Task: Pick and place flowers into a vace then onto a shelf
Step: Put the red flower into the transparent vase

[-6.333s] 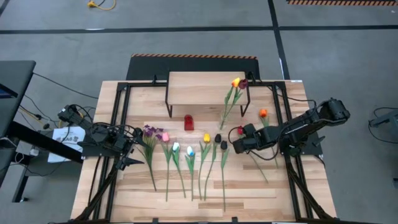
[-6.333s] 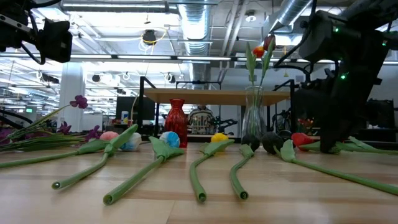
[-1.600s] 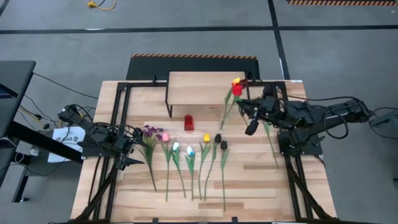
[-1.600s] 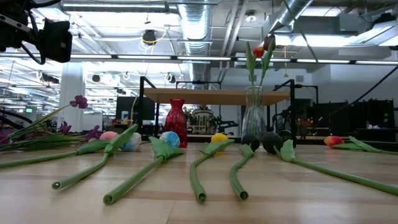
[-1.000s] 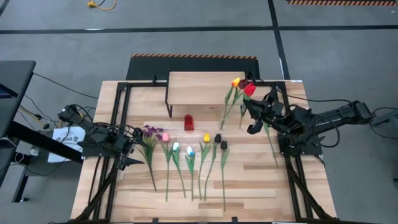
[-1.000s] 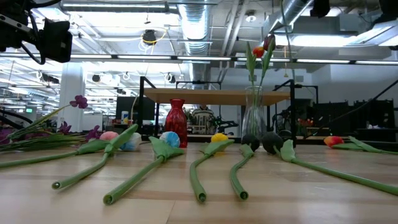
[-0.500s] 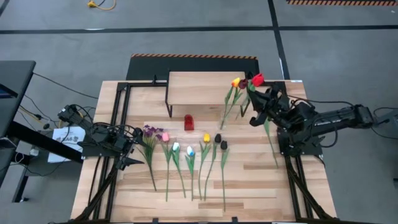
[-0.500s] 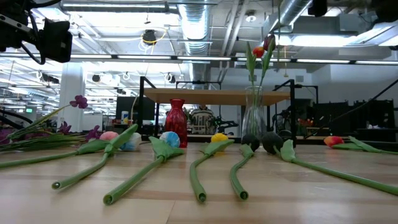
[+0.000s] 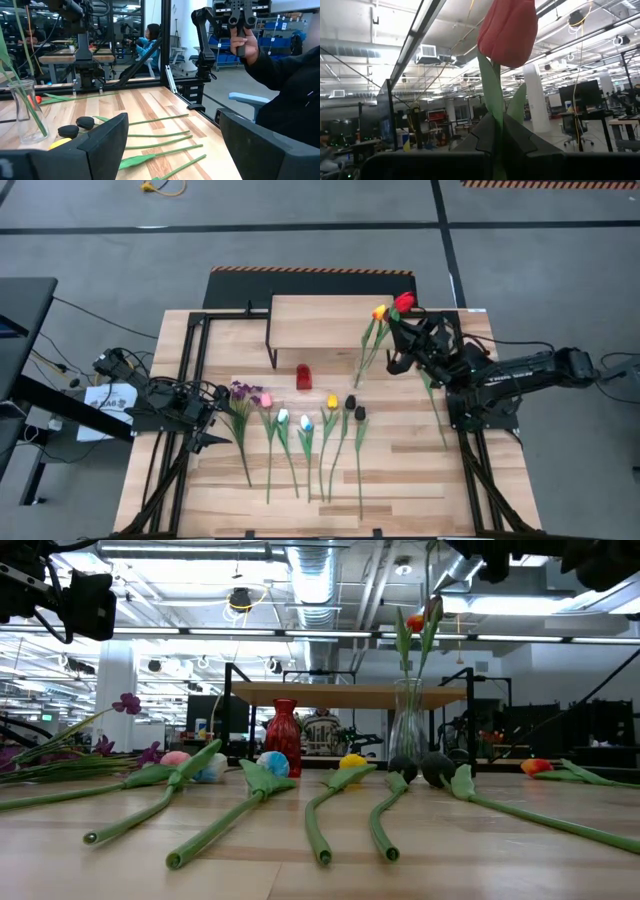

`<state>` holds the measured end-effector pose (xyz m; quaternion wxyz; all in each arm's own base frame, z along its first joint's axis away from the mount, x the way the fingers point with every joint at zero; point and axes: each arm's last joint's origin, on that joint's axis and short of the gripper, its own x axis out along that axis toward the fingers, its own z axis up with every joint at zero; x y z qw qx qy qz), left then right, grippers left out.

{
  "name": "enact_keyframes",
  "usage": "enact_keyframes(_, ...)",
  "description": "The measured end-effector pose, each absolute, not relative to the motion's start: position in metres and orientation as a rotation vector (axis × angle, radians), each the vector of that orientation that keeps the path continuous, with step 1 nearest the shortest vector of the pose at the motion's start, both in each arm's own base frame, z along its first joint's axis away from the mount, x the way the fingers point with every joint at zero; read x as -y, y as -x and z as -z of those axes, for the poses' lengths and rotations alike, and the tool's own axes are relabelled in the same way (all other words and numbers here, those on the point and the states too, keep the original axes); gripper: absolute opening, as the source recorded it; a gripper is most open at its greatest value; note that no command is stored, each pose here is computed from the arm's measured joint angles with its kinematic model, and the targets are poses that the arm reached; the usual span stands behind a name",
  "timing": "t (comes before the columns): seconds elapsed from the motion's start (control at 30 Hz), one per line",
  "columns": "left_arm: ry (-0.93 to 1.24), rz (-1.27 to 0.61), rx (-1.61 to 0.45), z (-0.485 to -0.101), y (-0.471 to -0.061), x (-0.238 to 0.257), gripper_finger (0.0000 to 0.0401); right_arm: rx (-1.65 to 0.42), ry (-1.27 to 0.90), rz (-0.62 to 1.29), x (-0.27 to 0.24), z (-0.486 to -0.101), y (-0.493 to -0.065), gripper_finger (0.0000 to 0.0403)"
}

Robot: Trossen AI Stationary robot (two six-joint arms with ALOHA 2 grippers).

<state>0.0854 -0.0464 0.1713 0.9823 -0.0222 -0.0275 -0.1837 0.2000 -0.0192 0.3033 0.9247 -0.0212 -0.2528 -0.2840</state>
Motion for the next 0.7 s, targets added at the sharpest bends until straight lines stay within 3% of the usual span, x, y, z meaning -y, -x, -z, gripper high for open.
enact_keyframes(0.7, 0.045, 0.370, 0.055, -0.171, -0.085, 0.046, 0.0302, 0.484, 0.062, 0.584, 0.019, -0.294, -0.212, 0.0012)
